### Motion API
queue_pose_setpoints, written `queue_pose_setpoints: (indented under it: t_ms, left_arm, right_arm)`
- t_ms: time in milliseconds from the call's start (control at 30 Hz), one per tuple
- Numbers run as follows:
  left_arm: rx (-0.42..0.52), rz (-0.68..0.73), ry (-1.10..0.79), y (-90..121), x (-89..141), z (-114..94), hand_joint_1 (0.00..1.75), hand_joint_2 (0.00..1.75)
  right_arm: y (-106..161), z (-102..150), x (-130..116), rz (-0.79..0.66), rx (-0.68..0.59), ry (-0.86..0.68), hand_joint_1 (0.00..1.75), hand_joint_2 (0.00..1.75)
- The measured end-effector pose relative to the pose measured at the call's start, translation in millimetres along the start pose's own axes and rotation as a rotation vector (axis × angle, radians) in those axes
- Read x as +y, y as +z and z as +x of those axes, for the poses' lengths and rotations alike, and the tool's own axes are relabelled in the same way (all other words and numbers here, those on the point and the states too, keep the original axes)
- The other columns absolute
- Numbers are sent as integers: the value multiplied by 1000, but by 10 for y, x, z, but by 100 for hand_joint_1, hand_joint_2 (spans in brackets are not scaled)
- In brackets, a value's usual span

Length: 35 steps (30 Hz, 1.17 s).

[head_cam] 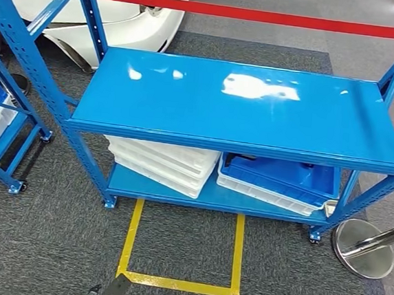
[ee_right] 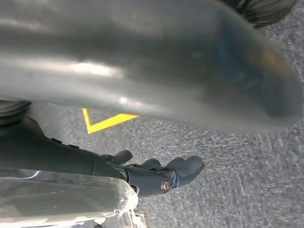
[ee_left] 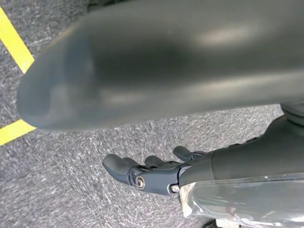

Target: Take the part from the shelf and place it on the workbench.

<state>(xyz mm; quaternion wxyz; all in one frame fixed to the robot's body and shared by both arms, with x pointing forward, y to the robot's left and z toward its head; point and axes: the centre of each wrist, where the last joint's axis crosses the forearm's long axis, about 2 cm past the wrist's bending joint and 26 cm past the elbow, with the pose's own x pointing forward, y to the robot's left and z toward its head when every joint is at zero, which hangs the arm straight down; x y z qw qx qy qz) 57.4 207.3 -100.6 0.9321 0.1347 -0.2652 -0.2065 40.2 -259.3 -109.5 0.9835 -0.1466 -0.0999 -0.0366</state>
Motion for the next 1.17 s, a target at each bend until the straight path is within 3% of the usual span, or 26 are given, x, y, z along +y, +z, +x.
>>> queue_pose_setpoints:
  t_ms: [67,100,200,233,767,1167]
  left_arm:
    - [0,0,-1,-1,2,1,0,0]
    - [0,1,-2,-3,4,2,0,44]
    - [0,2,-4,-6,9,6,0,175]
    - [0,3,-4,-6,10,6,0,175]
    - [-4,11,-12,1,11,-18,0,175]
    - [109,-24,104,20,117,-270,0,175]
  right_arm:
    - [6,-1,15,4,24,14,0,0]
    - [9,3,25,6,35,22,0,0]
    - [18,17,53,11,54,42,0,131]
    - [21,19,62,13,59,47,0,175]
    - [37,13,104,41,77,75,0,175]
    - [10,-68,15,94,59,57,0,175]
